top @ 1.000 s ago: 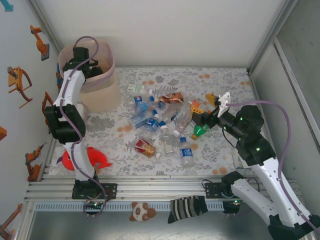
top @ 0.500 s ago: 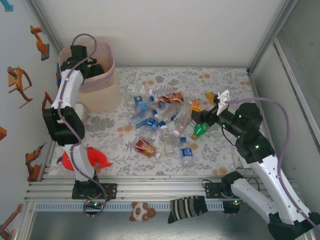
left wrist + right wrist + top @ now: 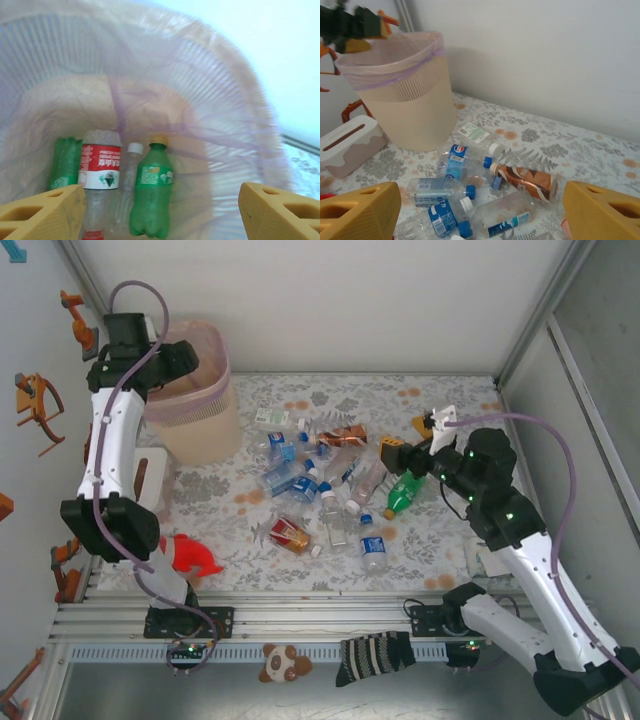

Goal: Put the plastic bottles in the bin

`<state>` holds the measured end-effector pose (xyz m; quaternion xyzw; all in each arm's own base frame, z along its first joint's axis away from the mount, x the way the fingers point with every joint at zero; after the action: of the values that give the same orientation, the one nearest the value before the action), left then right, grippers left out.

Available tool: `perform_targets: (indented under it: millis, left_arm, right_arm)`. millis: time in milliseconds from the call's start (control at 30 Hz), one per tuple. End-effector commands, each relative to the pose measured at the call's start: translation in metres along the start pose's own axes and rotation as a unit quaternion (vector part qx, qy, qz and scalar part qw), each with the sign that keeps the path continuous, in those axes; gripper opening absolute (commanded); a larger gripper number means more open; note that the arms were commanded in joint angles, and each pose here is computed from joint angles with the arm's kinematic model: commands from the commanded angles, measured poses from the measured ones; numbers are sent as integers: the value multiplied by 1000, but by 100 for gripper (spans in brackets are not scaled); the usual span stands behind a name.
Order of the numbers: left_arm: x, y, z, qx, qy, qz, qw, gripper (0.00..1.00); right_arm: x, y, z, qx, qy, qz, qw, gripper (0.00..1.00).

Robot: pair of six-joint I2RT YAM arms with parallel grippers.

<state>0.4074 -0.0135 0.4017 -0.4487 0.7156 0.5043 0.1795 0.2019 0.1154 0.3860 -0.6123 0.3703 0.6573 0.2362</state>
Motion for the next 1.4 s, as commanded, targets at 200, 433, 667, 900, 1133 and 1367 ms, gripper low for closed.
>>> perform_targets:
  millis: [200,433,667,900,1133,1367]
  left_arm:
    - [10,73,-41,212,-64,-58,973,76]
    - [63,102,-77,301,-148,-52,941,76]
    - [123,100,-95,333,-196,-12,922,75]
    - [156,80,-93,320,-191,29,928,74]
    - [171,67,-89,306,-186,52,932,73]
    - [173,57,-85,287,-179,37,940,74]
  right_arm:
    - [6,-16,-25,84,-76,69,991,84]
    - [40,-36,-61,120,-185,141,965,83]
    - [87,-50,-88,170,-285,204,921,80]
    - [120,-62,-89,174,-325,260,893,78]
    - [140,-60,-87,193,-348,284,872,77]
    - [152,-59,-91,234,-357,312,849,77]
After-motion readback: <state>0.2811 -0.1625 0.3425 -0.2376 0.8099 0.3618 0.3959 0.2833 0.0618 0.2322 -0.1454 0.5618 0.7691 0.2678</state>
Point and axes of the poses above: each hand's point on the last joint's axis, 136 mm out from that joint toward the fingers, its own y axis back along the fingers, its own z axis along the line the jaws close on, x = y × z, the point moved 9 cm from there along y, back along the fingers, and after that the axes turned 9 degrees about y, right-handed, at the moved point
